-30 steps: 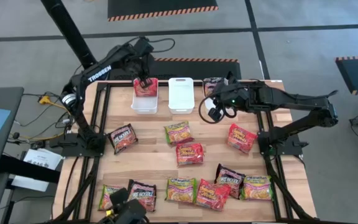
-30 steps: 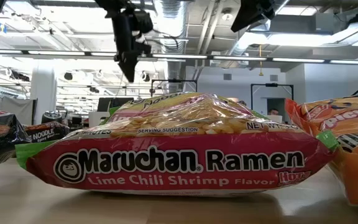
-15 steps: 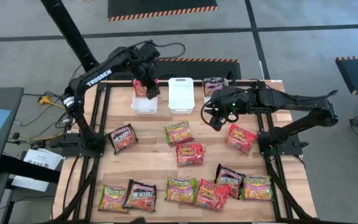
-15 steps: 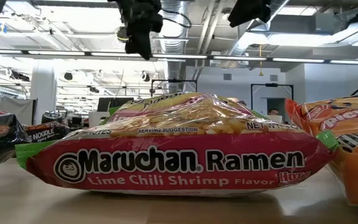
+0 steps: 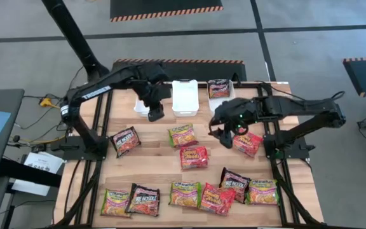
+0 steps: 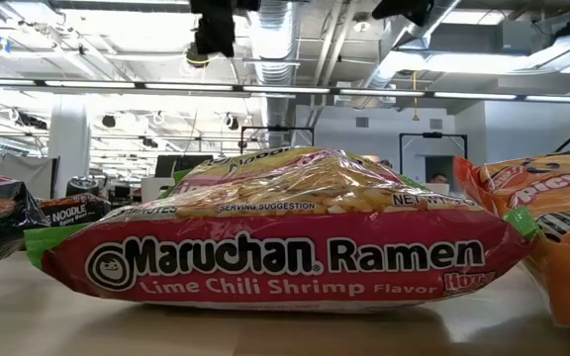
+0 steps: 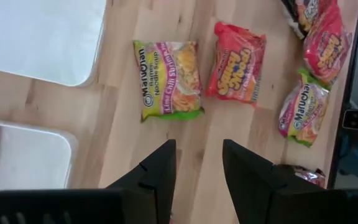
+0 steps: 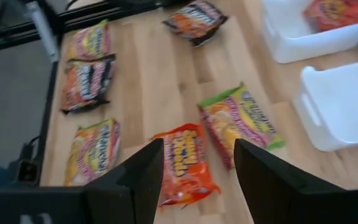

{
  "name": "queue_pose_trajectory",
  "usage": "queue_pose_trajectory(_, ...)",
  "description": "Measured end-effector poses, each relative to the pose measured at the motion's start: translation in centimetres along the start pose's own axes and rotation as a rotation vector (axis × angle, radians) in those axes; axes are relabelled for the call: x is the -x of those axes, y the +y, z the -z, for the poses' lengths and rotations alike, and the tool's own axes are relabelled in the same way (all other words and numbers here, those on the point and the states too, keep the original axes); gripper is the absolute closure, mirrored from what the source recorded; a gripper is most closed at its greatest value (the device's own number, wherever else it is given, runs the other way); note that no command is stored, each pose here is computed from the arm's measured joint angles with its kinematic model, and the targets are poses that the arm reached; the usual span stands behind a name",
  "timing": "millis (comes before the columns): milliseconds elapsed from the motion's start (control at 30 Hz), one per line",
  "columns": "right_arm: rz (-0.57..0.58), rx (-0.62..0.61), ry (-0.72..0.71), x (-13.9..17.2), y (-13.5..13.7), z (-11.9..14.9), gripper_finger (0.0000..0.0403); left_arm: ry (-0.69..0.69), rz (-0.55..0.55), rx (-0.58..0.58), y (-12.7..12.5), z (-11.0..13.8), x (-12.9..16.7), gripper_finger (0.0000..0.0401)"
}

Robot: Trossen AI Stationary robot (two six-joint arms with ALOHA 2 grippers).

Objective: Sort Maruchan noodles
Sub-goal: Put the green noodle pack into the middle white bin

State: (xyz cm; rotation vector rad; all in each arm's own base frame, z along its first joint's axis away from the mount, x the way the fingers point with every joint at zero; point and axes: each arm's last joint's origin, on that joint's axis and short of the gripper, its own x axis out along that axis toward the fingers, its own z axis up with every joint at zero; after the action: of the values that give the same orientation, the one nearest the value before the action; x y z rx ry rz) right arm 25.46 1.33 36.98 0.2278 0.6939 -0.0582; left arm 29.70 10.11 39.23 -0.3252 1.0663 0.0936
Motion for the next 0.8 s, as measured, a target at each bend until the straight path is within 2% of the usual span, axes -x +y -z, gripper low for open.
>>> queue_pose_trajectory(167, -0.059, 0.049, 0.011, 0.1, 1.9, 0.5, 0.0182, -0.067, -0.075, 0.023, -2.6, 1.3, 2.1, 0.0285)
queue_pose_trajectory(433, -0.162, 0.105, -0.068, 0.3, 4.6, 0.4, 0.0182, -0.107, -0.165, 0.099, -6.4, 4.6, 3.1, 0.0285)
queue_pose_trajectory(633, -0.210, 0.089, -0.087, -2.3, 6.6, 0.2, 0.0182, -0.155, -0.150, 0.096, -8.3, 7.1, 2.5, 0.0285)
queue_pose_trajectory(800, -0.215, 0.085, -0.034, -5.5, 8.0, 0.9, 0.0182, -0.168, -0.122, 0.088, -8.8, 9.1, 1.6, 0.0285)
